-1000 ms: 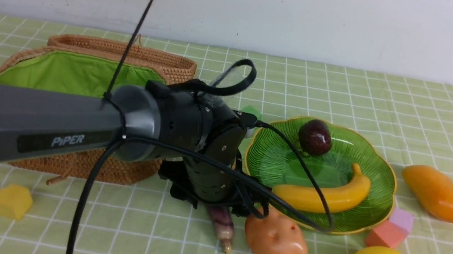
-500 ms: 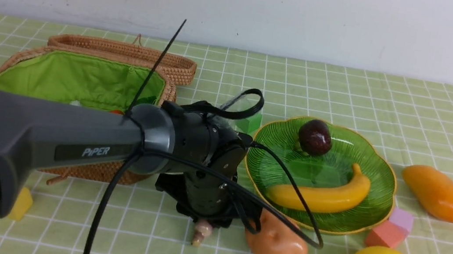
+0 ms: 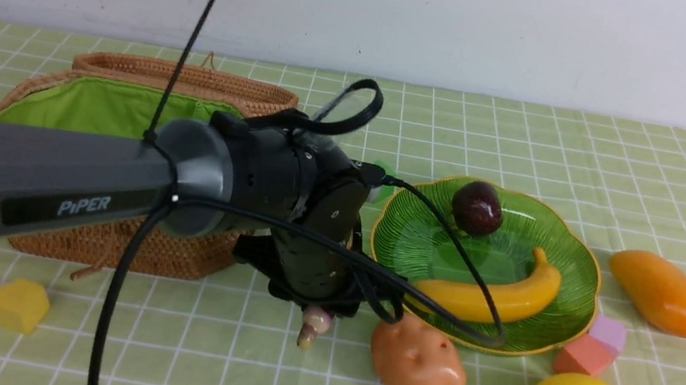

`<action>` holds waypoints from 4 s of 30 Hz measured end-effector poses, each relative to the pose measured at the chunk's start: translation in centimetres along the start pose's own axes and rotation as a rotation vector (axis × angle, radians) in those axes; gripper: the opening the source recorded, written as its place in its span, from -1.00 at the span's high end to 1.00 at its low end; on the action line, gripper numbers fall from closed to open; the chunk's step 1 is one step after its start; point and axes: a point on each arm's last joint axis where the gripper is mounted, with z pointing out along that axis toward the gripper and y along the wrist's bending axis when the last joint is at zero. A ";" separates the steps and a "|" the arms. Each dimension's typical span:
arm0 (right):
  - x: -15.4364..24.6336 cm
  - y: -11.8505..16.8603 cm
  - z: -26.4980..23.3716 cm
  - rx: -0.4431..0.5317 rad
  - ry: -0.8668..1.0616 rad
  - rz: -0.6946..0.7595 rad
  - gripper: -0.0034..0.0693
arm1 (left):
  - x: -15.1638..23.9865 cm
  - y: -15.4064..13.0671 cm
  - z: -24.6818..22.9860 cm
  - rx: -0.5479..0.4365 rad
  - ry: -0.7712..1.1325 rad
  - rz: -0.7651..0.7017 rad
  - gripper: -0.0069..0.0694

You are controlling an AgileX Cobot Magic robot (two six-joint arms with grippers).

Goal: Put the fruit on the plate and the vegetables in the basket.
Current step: Use the left arm to grab an eggplant and put it into the left basket

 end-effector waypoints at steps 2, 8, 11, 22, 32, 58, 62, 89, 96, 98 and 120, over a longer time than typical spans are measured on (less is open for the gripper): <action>0.0 0.0 0.0 0.000 0.000 0.000 0.53 | 0.0 0.0 -0.4 0.003 0.001 0.005 0.09; 0.0 0.0 0.0 0.000 0.000 0.000 0.54 | -0.1 0.1 -1.4 0.007 0.001 0.023 0.09; 0.0 0.0 0.0 0.000 0.000 0.000 0.54 | 0.0 0.0 -1.8 0.016 0.011 0.031 0.09; 0.0 0.0 0.0 0.000 0.000 0.000 0.52 | 0.4 -0.4 -5.6 0.122 0.055 0.093 0.09; 0.0 0.0 0.0 0.000 0.001 0.000 0.51 | 0.5 -0.2 -8.4 0.152 0.035 0.155 0.09; -1.5 0.9 1.6 -0.190 -0.083 -0.074 0.48 | -2.4 4.7 -16.0 -0.123 -0.195 0.417 0.09; -1.8 1.5 1.6 -0.272 -0.122 -0.117 0.47 | -3.8 8.6 -15.9 -0.197 -0.179 0.414 0.09; -1.8 1.9 1.5 -0.312 -0.121 -0.130 0.44 | -6.6 18.4 -12.2 -0.232 -0.097 0.517 0.09; -1.8 1.9 1.5 -0.312 -0.121 -0.130 0.44 | -6.9 18.4 -12.1 -0.237 -0.123 0.522 0.09; -1.8 1.9 1.5 -0.312 -0.121 -0.130 0.44 | -6.9 18.5 -12.1 -0.241 -0.131 0.525 0.09; -1.3 1.3 1.7 -0.249 -0.071 -0.146 0.44 | -6.5 14.5 -13.4 -0.105 -0.208 0.299 0.02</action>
